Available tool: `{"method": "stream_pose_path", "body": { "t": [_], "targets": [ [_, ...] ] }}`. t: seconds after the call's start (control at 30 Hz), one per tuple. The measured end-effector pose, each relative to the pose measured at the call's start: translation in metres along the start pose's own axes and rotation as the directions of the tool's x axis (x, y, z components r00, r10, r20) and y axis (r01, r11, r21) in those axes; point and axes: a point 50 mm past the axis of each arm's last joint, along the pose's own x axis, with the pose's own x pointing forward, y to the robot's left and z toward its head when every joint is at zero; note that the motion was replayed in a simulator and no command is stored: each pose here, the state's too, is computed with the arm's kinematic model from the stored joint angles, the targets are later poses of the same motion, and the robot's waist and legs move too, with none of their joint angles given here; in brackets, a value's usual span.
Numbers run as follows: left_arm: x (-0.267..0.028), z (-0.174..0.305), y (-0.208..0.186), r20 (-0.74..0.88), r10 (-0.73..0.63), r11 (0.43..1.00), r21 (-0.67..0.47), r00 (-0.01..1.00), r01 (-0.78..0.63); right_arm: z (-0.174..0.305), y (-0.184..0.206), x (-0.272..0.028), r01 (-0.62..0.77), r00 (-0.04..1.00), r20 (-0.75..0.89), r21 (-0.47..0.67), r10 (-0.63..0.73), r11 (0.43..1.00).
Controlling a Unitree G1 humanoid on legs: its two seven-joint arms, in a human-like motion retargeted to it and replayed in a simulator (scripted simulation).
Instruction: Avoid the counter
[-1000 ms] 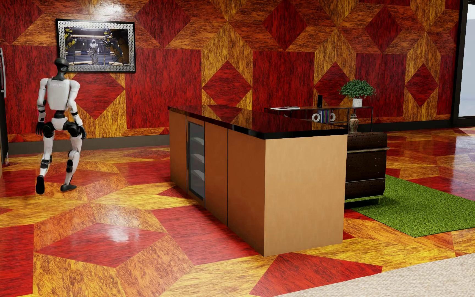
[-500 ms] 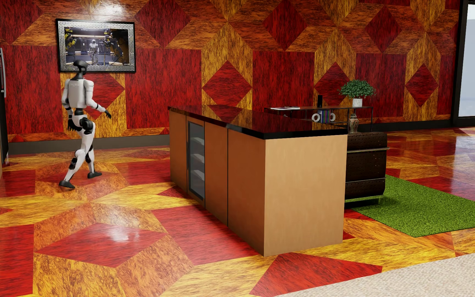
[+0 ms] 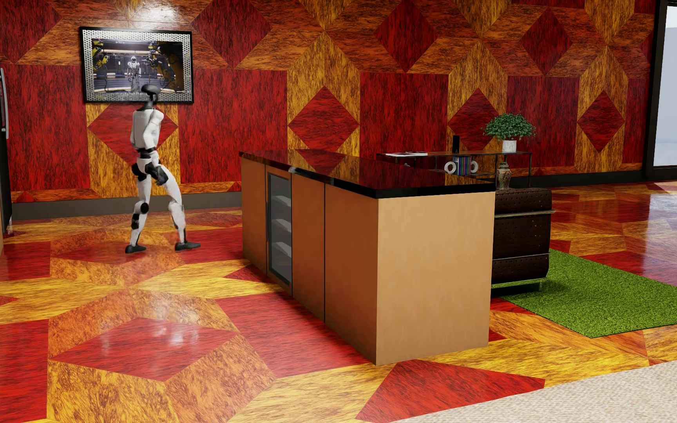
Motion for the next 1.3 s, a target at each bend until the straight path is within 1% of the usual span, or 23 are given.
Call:
{"method": "stream_pose_path", "body": {
  "t": [0.07, 0.1, 0.17, 0.23, 0.3, 0.33, 0.37, 0.4, 0.43, 0.47, 0.5, 0.53, 0.57, 0.63, 0.67, 0.73, 0.8, 0.9, 1.0, 1.07, 1.1, 1.2, 1.3],
  "targets": [
    [0.003, 0.022, 0.011, 0.046, 0.016, 0.996, 0.083, 0.999, -0.019, 0.007, 0.015, -0.004, -0.089, 0.996, 0.013, -0.140, 0.092, 0.986],
    [0.003, 0.029, 0.015, 0.072, 0.032, 0.994, 0.106, 0.997, -0.040, 0.017, 0.016, -0.004, -0.099, 0.991, 0.064, -0.281, 0.121, 0.955],
    [-0.001, 0.041, 0.017, 0.143, 0.065, 0.992, 0.094, 0.988, -0.079, 0.036, 0.005, -0.004, 0.021, 0.986, 0.156, -0.468, 0.060, 0.883],
    [-0.007, 0.050, 0.013, 0.214, 0.051, 0.996, 0.063, 0.975, -0.066, 0.042, -0.006, -0.010, 0.116, 0.982, 0.177, -0.308, -0.063, 0.944],
    [-0.012, 0.035, 0.006, 0.205, 0.045, 0.999, 0.001, 0.978, -0.046, 0.054, -0.011, -0.011, 0.083, 0.985, 0.157, -0.041, -0.076, 0.996],
    [-0.014, 0.021, -0.001, 0.162, 0.043, 0.999, -0.036, 0.986, -0.037, 0.063, -0.012, -0.007, 0.028, 0.987, 0.158, 0.006, -0.028, 1.000],
    [-0.017, 0.008, -0.011, 0.114, 0.020, 0.998, -0.064, 0.993, -0.013, 0.076, -0.017, -0.002, -0.017, 0.987, 0.162, -0.053, 0.026, 0.998],
    [-0.019, -0.004, -0.023, 0.074, -0.023, 0.997, -0.072, 0.997, 0.028, 0.091, -0.028, 0.002, 0.005, 0.984, 0.174, -0.218, 0.034, 0.976],
    [-0.021, -0.013, -0.035, 0.039, -0.066, 0.995, -0.070, 0.997, 0.069, 0.115, -0.042, 0.001, 0.080, 0.973, 0.228, -0.465, 0.032, 0.882],
    [-0.022, -0.020, -0.044, 0.011, -0.105, 0.993, -0.056, 0.994, 0.106, 0.145, -0.059, -0.006, 0.238, 0.943, 0.332, -0.663, -0.006, 0.710],
    [-0.023, -0.029, -0.050, -0.021, -0.138, 0.990, -0.037, 0.990, 0.137, 0.175, -0.075, -0.018, 0.394, 0.892, 0.449, -0.723, -0.048, 0.568],
    [-0.024, -0.037, -0.053, -0.049, -0.155, 0.988, -0.035, 0.987, 0.153, 0.199, -0.090, -0.032, 0.517, 0.828, 0.552, -0.683, -0.100, 0.516],
    [-0.024, -0.045, -0.055, -0.074, -0.161, 0.987, -0.042, 0.984, 0.158, 0.219, -0.104, -0.047, 0.601, 0.751, 0.640, -0.560, -0.163, 0.570],
    [-0.025, -0.052, -0.057, -0.098, -0.167, 0.985, -0.047, 0.981, 0.163, 0.244, -0.127, -0.075, 0.580, 0.622, 0.731, -0.189, -0.281, 0.792],
    [-0.025, -0.052, -0.057, -0.097, -0.164, 0.985, -0.062, 0.982, 0.158, 0.252, -0.135, -0.087, 0.521, 0.562, 0.763, -0.029, -0.318, 0.853],
    [-0.024, -0.049, -0.057, -0.080, -0.157, 0.987, -0.059, 0.984, 0.152, 0.258, -0.145, -0.102, 0.453, 0.483, 0.800, 0.120, -0.356, 0.883],
    [-0.023, -0.041, -0.053, -0.054, -0.143, 0.989, -0.032, 0.988, 0.141, 0.248, -0.147, -0.097, 0.524, 0.478, 0.790, 0.094, -0.383, 0.847],
    [-0.024, -0.032, -0.048, -0.019, -0.099, 0.992, -0.084, 0.995, 0.097, 0.208, -0.125, -0.060, 0.576, 0.624, 0.719, -0.158, -0.306, 0.802],
    [-0.021, -0.023, -0.058, -0.042, -0.127, 0.980, -0.158, 0.991, 0.118, 0.110, -0.078, 0.000, 0.290, 0.922, 0.348, -0.329, -0.170, 0.898],
    [-0.018, -0.008, -0.061, -0.008, -0.124, 0.986, -0.110, 0.992, 0.122, 0.032, -0.034, 0.014, 0.025, 0.999, 0.032, -0.353, -0.015, 0.935],
    [-0.017, -0.001, -0.058, 0.021, -0.107, 0.988, -0.107, 0.994, 0.109, -0.001, -0.010, 0.012, -0.101, 0.995, -0.063, -0.408, 0.082, 0.907],
    [-0.014, 0.013, -0.047, 0.082, -0.055, 0.989, -0.133, 0.995, 0.065, -0.060, 0.056, -0.014, -0.347, 0.934, -0.163, -0.614, 0.317, 0.709],
    [-0.015, 0.019, -0.037, 0.113, -0.005, 0.987, -0.158, 0.994, 0.023, -0.071, 0.094, -0.038, -0.531, 0.837, -0.199, -0.523, 0.510, 0.667]
  ]
}}
